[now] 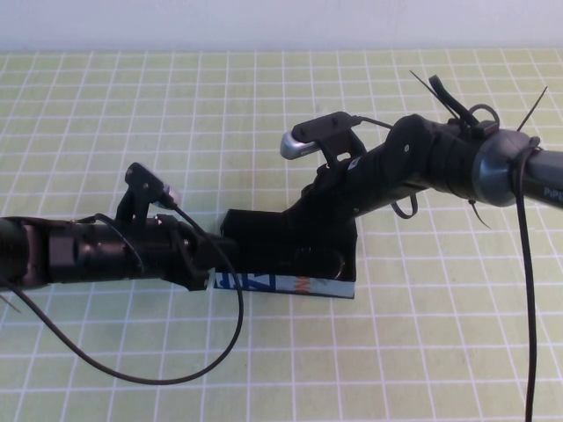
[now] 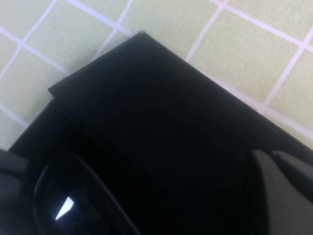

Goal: Take glasses out of glasses case
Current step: Pick up the glasses from the glasses case

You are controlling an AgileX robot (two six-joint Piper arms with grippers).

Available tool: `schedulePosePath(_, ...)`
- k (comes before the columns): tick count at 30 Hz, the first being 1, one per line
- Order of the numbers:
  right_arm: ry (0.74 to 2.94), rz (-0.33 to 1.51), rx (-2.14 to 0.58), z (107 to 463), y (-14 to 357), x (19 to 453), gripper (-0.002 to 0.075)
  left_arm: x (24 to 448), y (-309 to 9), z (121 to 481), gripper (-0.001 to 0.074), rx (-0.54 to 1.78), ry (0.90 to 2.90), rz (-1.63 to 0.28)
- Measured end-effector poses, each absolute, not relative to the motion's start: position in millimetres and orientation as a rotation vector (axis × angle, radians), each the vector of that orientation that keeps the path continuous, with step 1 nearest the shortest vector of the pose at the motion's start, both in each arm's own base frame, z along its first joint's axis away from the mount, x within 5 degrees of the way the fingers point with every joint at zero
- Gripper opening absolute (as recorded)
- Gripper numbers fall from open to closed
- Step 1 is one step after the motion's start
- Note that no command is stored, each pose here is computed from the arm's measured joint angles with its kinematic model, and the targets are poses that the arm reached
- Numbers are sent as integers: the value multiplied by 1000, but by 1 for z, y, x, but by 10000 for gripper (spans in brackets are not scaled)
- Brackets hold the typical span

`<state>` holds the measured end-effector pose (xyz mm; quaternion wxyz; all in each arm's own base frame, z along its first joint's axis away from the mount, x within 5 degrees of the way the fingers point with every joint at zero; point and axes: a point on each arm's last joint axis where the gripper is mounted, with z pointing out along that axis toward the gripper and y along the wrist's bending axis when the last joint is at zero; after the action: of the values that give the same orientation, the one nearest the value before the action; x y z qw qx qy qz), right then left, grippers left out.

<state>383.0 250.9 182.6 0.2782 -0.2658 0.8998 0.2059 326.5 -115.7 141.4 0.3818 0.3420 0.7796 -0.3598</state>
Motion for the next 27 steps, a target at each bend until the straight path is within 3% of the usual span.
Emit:
schedulePosePath(7,2459,585,-825,195,254,381,-18,326,-116,140,-4,877,1993,-917)
schedulePosePath(16,2450,583,-1114,246,260,381,-15,326,-116,141,-4,881,1985,-928)
schedulePosePath(27,2371,562,-1530,279,275,339,-14,322,-120,152,-4,871,1939,-1013)
